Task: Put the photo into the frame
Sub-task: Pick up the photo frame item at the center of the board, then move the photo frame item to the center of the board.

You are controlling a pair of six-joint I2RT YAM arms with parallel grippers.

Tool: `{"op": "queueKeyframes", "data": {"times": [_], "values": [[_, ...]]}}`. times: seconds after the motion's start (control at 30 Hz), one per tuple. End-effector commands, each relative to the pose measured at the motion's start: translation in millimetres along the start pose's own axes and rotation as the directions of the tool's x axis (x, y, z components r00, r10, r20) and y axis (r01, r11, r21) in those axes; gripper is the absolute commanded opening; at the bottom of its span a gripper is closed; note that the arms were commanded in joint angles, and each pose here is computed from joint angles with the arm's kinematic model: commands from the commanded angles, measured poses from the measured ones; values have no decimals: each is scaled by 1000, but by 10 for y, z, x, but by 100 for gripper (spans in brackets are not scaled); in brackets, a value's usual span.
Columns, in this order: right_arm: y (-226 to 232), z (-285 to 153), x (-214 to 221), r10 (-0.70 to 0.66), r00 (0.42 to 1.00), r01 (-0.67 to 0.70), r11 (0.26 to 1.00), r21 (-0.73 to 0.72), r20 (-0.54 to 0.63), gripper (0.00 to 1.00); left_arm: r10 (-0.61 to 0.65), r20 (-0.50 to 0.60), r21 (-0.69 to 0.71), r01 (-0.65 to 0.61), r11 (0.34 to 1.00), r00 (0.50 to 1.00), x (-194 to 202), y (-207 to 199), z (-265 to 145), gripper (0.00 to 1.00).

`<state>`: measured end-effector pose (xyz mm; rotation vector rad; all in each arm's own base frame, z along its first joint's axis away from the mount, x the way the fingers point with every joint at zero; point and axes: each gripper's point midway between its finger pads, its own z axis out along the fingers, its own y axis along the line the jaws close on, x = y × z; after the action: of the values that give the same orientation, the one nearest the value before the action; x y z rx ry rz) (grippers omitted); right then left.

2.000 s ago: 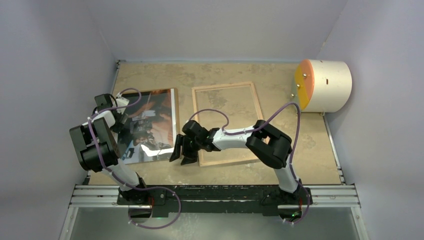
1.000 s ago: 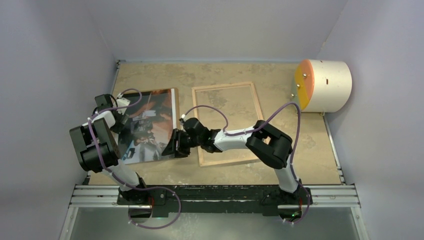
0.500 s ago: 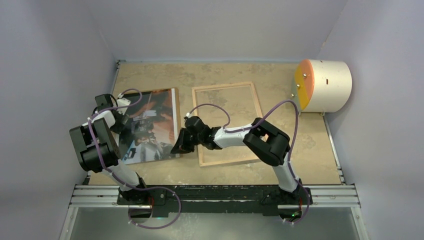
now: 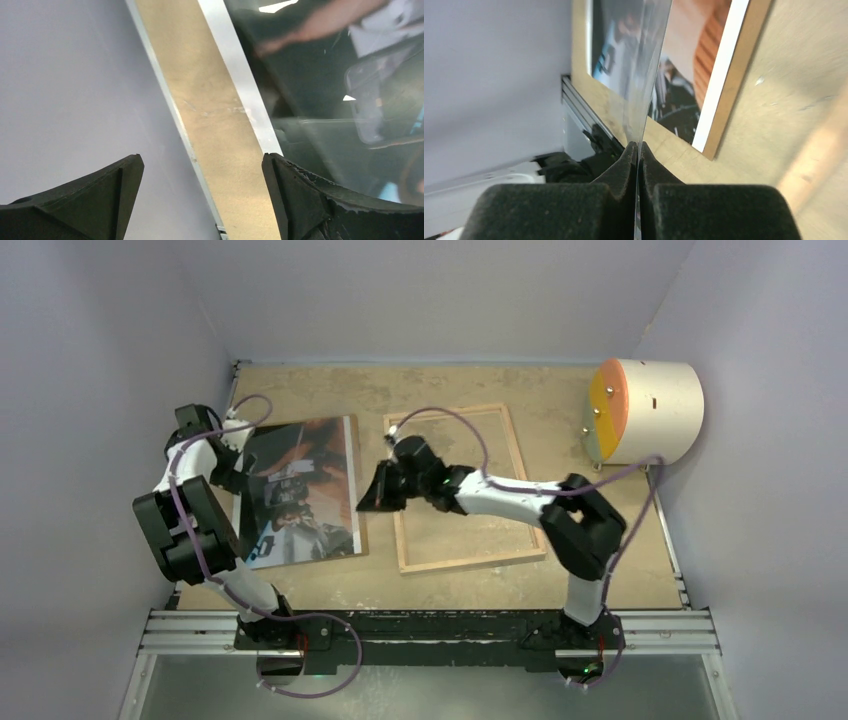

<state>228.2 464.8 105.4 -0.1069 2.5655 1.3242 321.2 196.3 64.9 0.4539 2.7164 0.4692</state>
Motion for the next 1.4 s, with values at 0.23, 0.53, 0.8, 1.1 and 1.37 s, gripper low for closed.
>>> {"op": "queueKeyframes", "data": {"times": [0.23, 0.53, 0.8, 1.1, 1.37], "values": [[-866, -1702, -833, 16, 951, -86, 972, 217, 308, 0, 112, 190, 168, -144, 975, 975, -1027, -1054, -549, 99], [-1440, -2338, -781, 93, 900, -254, 906, 339, 425, 0, 302, 287, 172, -360, 917, 909, -1782, -2338, -636, 100], [-1782, -2736, -717, 117, 797, -420, 812, 405, 592, 0, 350, 315, 181, -418, 890, 882, -1910, -2700, -692, 100], [-2090, -2819, -645, 138, 734, -524, 739, 425, 665, 0, 362, 326, 216, -441, 871, 873, -1692, -2799, -774, 100], [-2141, -2821, -613, 154, 714, -551, 726, 412, 683, 0, 366, 286, 215, -432, 876, 885, -1617, -2971, -454, 100]]}}
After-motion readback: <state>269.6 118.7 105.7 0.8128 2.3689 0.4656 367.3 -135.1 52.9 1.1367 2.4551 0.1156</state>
